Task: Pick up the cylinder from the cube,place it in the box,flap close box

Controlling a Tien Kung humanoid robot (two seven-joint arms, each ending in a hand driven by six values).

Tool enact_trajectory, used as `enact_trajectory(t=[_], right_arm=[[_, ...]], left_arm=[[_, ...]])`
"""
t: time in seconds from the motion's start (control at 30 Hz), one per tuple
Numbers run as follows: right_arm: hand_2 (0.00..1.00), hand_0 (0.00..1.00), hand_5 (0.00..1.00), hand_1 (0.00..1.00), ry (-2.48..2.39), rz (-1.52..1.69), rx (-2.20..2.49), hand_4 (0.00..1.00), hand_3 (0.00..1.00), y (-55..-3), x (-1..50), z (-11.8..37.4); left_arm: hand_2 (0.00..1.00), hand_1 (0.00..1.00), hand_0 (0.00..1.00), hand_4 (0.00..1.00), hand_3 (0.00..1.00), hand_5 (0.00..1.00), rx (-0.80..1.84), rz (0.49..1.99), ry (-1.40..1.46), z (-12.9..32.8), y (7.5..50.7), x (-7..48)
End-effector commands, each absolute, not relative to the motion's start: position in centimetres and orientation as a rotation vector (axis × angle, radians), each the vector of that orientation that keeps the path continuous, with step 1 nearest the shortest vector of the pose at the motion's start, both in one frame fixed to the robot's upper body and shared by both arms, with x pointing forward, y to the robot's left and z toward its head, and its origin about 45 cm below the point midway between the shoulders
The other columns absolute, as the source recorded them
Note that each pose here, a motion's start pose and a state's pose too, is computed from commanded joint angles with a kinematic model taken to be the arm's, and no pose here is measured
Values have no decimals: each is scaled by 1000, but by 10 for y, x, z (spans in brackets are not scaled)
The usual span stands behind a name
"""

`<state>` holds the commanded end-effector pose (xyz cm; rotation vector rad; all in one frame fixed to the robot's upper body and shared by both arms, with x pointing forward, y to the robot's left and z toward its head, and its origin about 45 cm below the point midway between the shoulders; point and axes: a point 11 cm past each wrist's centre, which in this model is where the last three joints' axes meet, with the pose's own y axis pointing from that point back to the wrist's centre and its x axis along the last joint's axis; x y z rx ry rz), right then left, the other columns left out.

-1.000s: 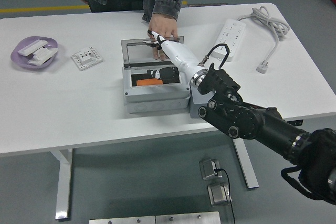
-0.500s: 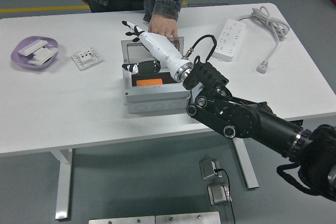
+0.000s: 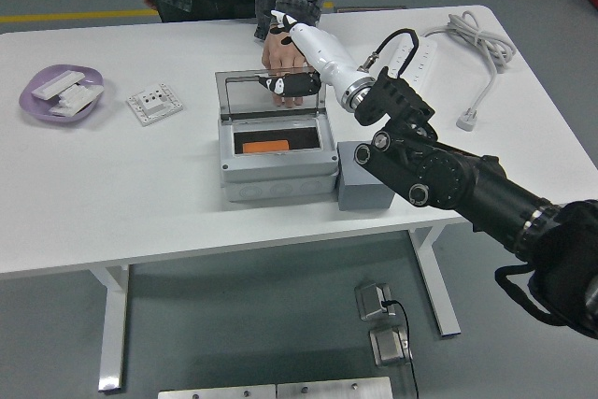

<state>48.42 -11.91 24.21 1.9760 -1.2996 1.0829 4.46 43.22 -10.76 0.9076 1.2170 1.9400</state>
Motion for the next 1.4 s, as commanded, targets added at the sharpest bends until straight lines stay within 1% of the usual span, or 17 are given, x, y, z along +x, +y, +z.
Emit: enact_trajectory(t=[0.37, 0.73, 0.77, 0.8, 1.0, 1.13, 1.17, 1.4], right_arm=[[798, 785, 254, 729, -1232, 1075, 1966, 799, 947, -123, 473, 218], [797, 783, 260, 727, -1142, 1138, 1958, 793, 946, -127, 455, 213], [797, 783, 283, 726, -1135, 1144, 1959, 799, 945, -127, 453, 213], [797, 783, 283, 726, -1122, 1154, 1956, 799, 945, -127, 450, 214], [797, 780, 285, 726, -1071, 1203, 1978, 796, 946, -117, 435, 219], [797, 780, 285, 726, -1042, 1211, 1994, 796, 946, -113, 426, 217], [801, 772, 303, 726, -1034, 1211, 1996, 798, 953, -112, 424, 216], [805, 762, 315, 723, -1004, 1197, 1998, 797, 961, -112, 415, 209]], left_arm=[[679, 680, 634, 649, 772, 844, 905, 1937, 1224, -109, 429, 44], [679, 680, 634, 646, 773, 843, 893, 1952, 1229, -109, 429, 41], [680, 680, 634, 646, 773, 842, 894, 1953, 1231, -109, 428, 41], [680, 680, 634, 646, 773, 842, 895, 1953, 1235, -110, 428, 39], [679, 680, 634, 645, 773, 841, 895, 1955, 1247, -111, 426, 35], [679, 680, 634, 645, 773, 841, 888, 1958, 1244, -111, 426, 36], [680, 680, 634, 645, 773, 842, 887, 1959, 1243, -110, 427, 36], [680, 680, 634, 645, 773, 843, 886, 1961, 1248, -111, 426, 34]])
